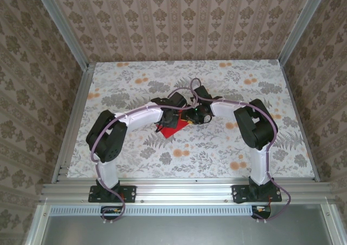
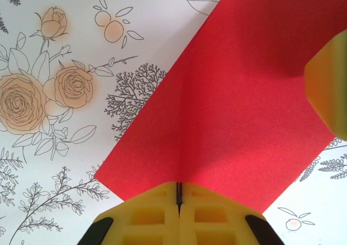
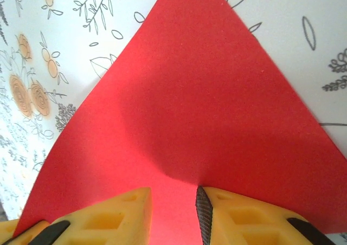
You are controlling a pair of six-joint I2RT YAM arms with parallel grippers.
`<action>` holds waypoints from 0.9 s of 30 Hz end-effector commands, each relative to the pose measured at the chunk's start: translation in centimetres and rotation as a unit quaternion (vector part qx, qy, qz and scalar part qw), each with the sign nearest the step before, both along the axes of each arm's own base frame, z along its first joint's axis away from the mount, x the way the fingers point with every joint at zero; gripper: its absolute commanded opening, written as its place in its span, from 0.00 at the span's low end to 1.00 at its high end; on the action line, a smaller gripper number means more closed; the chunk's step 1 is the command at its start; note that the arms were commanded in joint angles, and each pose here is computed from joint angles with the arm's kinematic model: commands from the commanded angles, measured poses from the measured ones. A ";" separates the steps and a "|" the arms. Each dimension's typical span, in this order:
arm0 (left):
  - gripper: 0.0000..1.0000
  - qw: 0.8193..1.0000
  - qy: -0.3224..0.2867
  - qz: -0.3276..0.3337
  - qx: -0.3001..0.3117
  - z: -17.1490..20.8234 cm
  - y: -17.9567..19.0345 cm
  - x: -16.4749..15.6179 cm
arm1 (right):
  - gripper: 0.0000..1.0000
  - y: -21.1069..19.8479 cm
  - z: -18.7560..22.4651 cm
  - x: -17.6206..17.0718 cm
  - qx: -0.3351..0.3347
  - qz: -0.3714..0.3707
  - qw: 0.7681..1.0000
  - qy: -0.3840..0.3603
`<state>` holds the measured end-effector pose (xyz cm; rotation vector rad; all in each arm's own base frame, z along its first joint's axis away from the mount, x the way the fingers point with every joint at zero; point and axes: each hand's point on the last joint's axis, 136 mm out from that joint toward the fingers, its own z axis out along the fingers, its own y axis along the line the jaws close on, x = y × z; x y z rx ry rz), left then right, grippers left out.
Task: Fold a paper plane with a square sheet of paper (pick it up from the middle)
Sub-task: Fold the triangle a second time at the center of the table.
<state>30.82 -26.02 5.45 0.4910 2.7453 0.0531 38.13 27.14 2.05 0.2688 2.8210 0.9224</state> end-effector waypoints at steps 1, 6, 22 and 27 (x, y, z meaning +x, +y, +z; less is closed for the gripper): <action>0.03 0.999 0.017 0.001 -0.030 0.3 -1.1 -0.4 | 0.32 -0.4 -1.5 -0.9 0.008 -0.014 0.999 0.029; 0.18 0.994 0.047 0.014 -0.093 0.2 -2.6 -0.9 | 0.31 -0.6 -1.7 -1.0 0.016 -0.017 0.999 0.032; 0.57 0.934 0.116 0.066 -0.330 1.3 -3.8 -0.2 | 0.31 -0.1 -1.0 -1.0 0.037 -0.004 0.999 0.025; 0.52 0.929 0.116 0.081 -0.343 1.0 -3.2 0.2 | 0.31 0.9 0.7 -0.8 0.070 0.019 0.997 -0.002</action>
